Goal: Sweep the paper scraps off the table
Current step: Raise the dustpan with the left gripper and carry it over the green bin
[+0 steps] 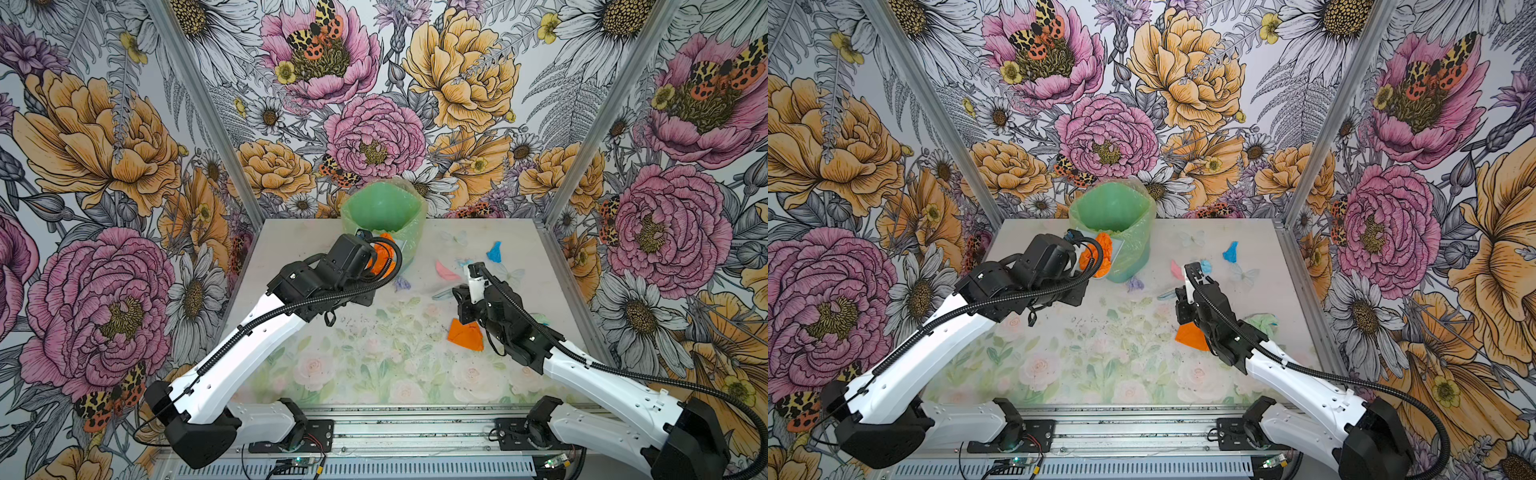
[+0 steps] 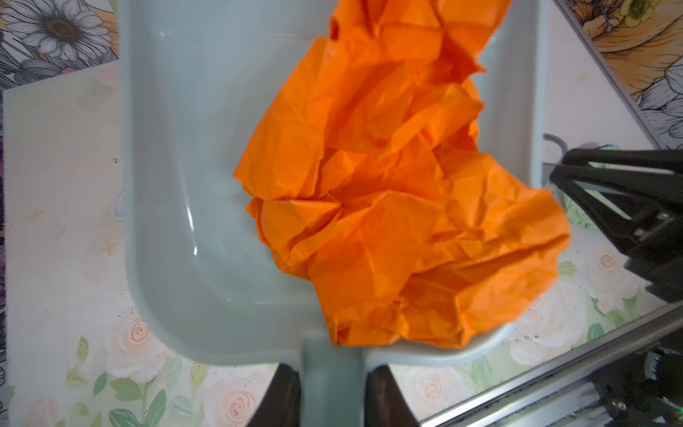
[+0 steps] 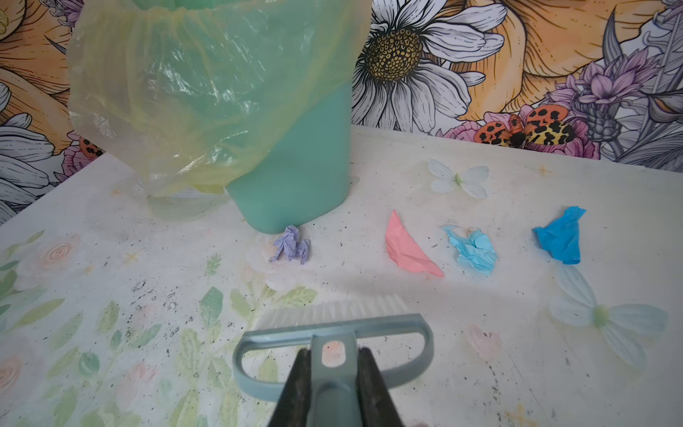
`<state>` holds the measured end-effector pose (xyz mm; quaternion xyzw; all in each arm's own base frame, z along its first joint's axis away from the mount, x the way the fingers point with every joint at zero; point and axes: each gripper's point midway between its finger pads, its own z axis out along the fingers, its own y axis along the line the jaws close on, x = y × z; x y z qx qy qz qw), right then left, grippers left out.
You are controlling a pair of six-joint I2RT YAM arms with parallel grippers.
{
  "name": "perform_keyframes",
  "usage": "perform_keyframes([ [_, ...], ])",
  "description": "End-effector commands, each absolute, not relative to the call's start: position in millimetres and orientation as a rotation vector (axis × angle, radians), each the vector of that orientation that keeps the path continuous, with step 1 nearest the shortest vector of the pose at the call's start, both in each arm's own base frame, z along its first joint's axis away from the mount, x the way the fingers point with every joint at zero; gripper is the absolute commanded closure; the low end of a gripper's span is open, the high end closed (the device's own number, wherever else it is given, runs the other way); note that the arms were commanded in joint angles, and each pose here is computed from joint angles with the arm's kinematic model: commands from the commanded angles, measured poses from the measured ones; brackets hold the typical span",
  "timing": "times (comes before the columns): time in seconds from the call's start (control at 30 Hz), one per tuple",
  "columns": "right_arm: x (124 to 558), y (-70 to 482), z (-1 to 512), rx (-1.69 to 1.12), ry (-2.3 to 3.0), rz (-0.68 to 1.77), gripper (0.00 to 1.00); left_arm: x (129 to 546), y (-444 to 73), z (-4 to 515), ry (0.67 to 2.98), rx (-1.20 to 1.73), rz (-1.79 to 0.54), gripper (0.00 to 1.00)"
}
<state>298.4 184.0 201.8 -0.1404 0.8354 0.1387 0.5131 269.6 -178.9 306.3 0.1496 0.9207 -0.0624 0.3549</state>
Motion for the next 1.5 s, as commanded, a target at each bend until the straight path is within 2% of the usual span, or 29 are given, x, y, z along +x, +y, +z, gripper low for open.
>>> perform_keyframes([
  [0.0,299,182,204,-0.331,1.999,0.337,1.0,286,-163,323,2.346,0.396,-0.075,0.83],
  [0.17,296,180,204,-0.324,1.994,0.344,1.0,315,-155,337,2.325,0.373,-0.028,0.82],
  [0.57,290,175,200,-0.3,1.995,0.358,1.0,400,-148,392,2.161,0.336,0.275,0.83],
  [0.7,287,172,201,-0.283,1.988,0.368,1.0,425,-145,396,2.128,0.356,0.41,0.82],
  [0.87,283,166,201,-0.265,1.984,0.362,1.0,461,-149,373,2.134,0.432,0.589,0.82],
  [0.97,281,162,201,-0.254,1.979,0.344,1.0,474,-156,369,2.125,0.484,0.61,0.82],
  [1.13,282,158,201,-0.245,1.976,0.325,1.0,488,-149,367,2.097,0.531,0.773,0.82],
  [1.47,285,161,195,-0.271,1.994,0.308,1.0,497,-136,353,2.104,0.656,0.937,0.82],
])
